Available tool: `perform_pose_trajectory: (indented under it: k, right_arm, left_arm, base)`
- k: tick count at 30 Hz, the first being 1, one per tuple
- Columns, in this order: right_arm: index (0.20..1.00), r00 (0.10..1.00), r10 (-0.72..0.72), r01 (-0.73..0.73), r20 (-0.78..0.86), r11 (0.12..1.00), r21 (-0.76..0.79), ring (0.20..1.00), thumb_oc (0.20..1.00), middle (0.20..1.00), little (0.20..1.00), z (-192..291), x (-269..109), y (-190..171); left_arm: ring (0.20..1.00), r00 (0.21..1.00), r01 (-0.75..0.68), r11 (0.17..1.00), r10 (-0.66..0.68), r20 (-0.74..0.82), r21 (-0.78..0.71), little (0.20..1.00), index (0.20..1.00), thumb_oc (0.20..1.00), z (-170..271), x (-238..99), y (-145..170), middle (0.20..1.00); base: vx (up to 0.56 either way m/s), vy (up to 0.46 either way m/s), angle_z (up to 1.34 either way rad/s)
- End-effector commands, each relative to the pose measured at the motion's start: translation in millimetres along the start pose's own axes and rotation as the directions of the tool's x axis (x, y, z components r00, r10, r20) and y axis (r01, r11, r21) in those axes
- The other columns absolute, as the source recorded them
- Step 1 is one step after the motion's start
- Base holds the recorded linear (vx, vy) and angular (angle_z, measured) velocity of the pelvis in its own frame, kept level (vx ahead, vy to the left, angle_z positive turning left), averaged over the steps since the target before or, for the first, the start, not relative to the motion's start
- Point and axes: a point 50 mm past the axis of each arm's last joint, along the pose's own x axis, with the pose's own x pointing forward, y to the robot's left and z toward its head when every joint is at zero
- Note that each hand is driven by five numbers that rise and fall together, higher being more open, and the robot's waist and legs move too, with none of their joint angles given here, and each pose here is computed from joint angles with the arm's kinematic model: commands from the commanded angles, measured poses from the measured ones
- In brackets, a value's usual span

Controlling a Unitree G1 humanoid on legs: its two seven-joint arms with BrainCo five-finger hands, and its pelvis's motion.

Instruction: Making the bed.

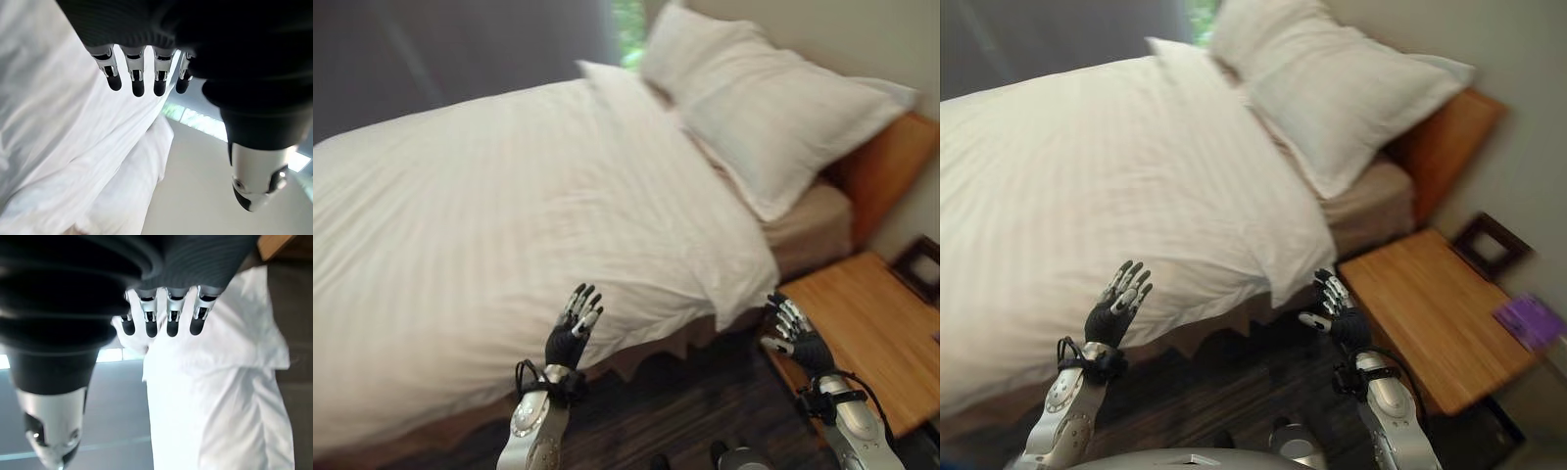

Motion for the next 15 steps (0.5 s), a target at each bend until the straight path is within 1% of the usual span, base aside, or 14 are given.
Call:
perform_pose_trajectory:
  k: [1, 2, 4, 5, 8, 9, 10, 12, 15]
  right_arm:
    - [1.000, 0.984, 0.062, -0.056, 0.164, 0.997, -0.045, 1.000, 1.000, 1.000, 1.000, 33, 16, 0]
    - [1.000, 0.981, 0.073, -0.064, 0.179, 0.997, -0.052, 1.000, 1.000, 1.000, 1.000, 37, 15, 0]
    - [1.000, 0.976, 0.090, -0.078, 0.197, 0.995, -0.070, 1.000, 1.000, 1.000, 1.000, 43, 16, -1]
    - [1.000, 0.973, 0.094, -0.075, 0.213, 0.993, -0.095, 1.000, 1.000, 1.000, 1.000, 48, 17, -4]
    - [1.000, 0.973, 0.060, -0.014, 0.225, 0.980, -0.198, 1.000, 1.000, 1.000, 1.000, 56, 19, -17]
    - [1.000, 0.977, 0.008, 0.029, 0.214, 0.985, -0.168, 1.000, 1.000, 1.000, 1.000, 52, 18, -22]
    - [1.000, 0.979, -0.016, 0.042, 0.205, 0.992, -0.123, 1.000, 1.000, 1.000, 1.000, 48, 13, -23]
    - [1.000, 0.982, -0.030, 0.052, 0.187, 0.993, -0.110, 1.000, 1.000, 1.000, 1.000, 43, 9, -22]
    - [1.000, 0.983, -0.047, 0.064, 0.177, 0.994, -0.091, 1.000, 1.000, 1.000, 1.000, 40, 7, -23]
  left_arm:
    - [1.000, 0.990, -0.008, 0.998, 0.000, 0.141, 0.058, 1.000, 1.000, 1.000, 30, 6, 6, 1.000]
    - [1.000, 0.991, -0.024, 0.999, 0.017, 0.136, 0.046, 1.000, 1.000, 1.000, 28, 4, 9, 1.000]
    - [1.000, 0.989, -0.042, 0.999, 0.037, 0.143, 0.030, 1.000, 1.000, 1.000, 28, 3, 11, 1.000]
    - [1.000, 0.987, -0.057, 0.998, 0.056, 0.148, -0.003, 1.000, 1.000, 1.000, 28, 2, 12, 1.000]
    - [1.000, 0.991, -0.072, 0.995, 0.079, 0.104, -0.069, 1.000, 1.000, 1.000, 14, 3, 11, 1.000]
    - [1.000, 0.994, -0.069, 0.996, 0.073, 0.081, -0.053, 1.000, 1.000, 1.000, 11, 0, 12, 1.000]
    - [1.000, 0.994, -0.080, 0.995, 0.084, 0.074, -0.052, 1.000, 1.000, 1.000, 11, -5, 15, 1.000]
    - [1.000, 0.997, -0.056, 0.997, 0.059, 0.056, -0.052, 1.000, 1.000, 1.000, 10, -7, 13, 1.000]
    - [1.000, 0.999, -0.028, 0.999, 0.030, 0.032, -0.043, 1.000, 1.000, 1.000, 6, -7, 9, 1.000]
  base:
    - [-0.35, -0.434, 1.64]
    - [-0.36, -0.435, 1.59]
    - [-0.30, -0.338, 0.87]
    - [-0.43, -0.412, 1.12]
    - [-0.36, -0.261, 1.12]
    - [-0.30, -0.218, 1.39]
    - [-0.23, -0.145, 1.10]
    - [-0.04, 0.007, 0.98]
    - [-0.02, 0.150, 1.18]
